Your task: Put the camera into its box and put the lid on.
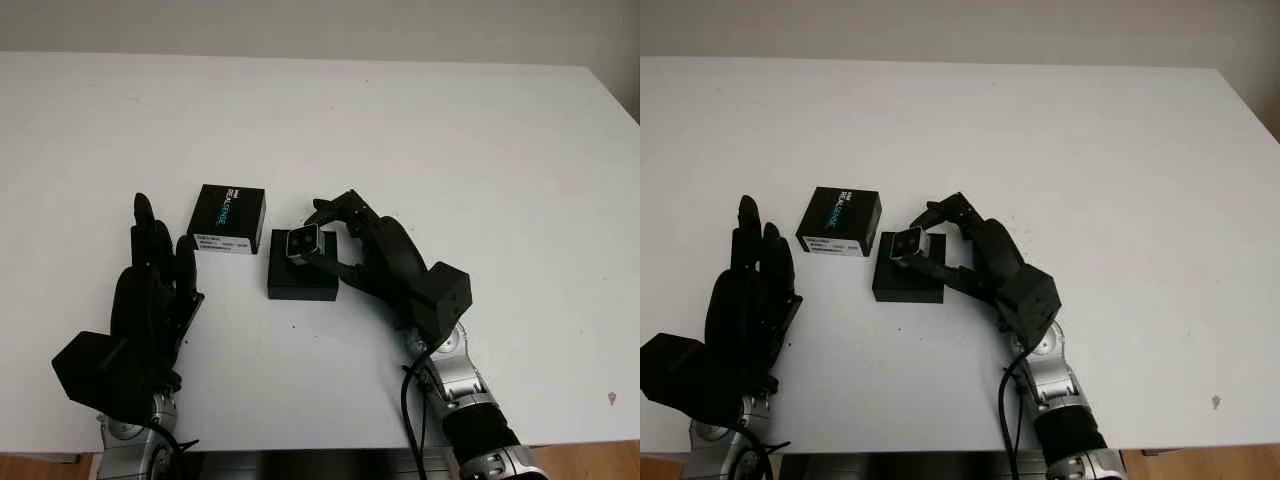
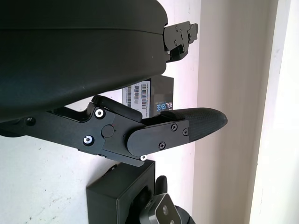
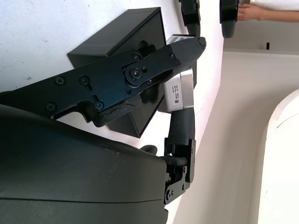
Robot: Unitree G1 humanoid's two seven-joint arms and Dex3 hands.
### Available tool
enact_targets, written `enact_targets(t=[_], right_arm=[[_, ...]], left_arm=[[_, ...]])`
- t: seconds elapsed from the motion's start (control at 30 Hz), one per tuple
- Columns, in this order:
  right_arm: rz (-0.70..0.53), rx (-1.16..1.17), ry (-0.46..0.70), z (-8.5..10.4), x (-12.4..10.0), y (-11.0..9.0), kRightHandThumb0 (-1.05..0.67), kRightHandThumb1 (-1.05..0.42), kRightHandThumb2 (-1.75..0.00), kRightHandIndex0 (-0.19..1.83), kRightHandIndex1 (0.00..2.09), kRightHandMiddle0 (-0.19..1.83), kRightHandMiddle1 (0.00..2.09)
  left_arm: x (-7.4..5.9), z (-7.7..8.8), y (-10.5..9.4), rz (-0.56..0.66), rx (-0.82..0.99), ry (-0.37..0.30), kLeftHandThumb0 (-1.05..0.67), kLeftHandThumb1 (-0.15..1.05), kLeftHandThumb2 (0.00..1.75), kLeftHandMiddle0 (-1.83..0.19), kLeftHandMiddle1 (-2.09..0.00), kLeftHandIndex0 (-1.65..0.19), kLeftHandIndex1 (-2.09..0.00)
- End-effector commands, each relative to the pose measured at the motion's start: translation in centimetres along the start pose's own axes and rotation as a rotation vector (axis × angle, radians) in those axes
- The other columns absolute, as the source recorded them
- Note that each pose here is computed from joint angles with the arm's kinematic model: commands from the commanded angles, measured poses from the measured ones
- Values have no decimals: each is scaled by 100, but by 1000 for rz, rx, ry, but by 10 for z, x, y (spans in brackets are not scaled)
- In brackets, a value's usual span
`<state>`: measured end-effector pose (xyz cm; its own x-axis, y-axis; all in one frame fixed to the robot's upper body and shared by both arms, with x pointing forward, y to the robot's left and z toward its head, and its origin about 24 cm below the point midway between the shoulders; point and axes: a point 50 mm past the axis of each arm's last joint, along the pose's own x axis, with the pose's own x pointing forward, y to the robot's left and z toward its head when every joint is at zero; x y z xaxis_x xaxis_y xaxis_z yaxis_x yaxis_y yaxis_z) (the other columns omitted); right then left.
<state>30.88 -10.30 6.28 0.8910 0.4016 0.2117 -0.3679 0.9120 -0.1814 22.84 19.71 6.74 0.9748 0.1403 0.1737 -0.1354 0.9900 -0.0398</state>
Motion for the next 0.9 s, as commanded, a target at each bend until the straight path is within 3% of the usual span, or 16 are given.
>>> enact_targets(t=[0.0, 0.87], right_arm=[[3, -1, 32, -8, -7, 1, -49, -104, -6, -4, 75, 22, 170], [77, 36, 56, -14, -5, 20, -50, -105, -8, -11, 84, 21, 173]], left_arm=[[0, 1, 2, 0, 0, -8, -66, 105, 59, 19, -1, 19, 0], [0, 0, 1, 2, -8, -4, -67, 105, 57, 19, -2, 19, 0]])
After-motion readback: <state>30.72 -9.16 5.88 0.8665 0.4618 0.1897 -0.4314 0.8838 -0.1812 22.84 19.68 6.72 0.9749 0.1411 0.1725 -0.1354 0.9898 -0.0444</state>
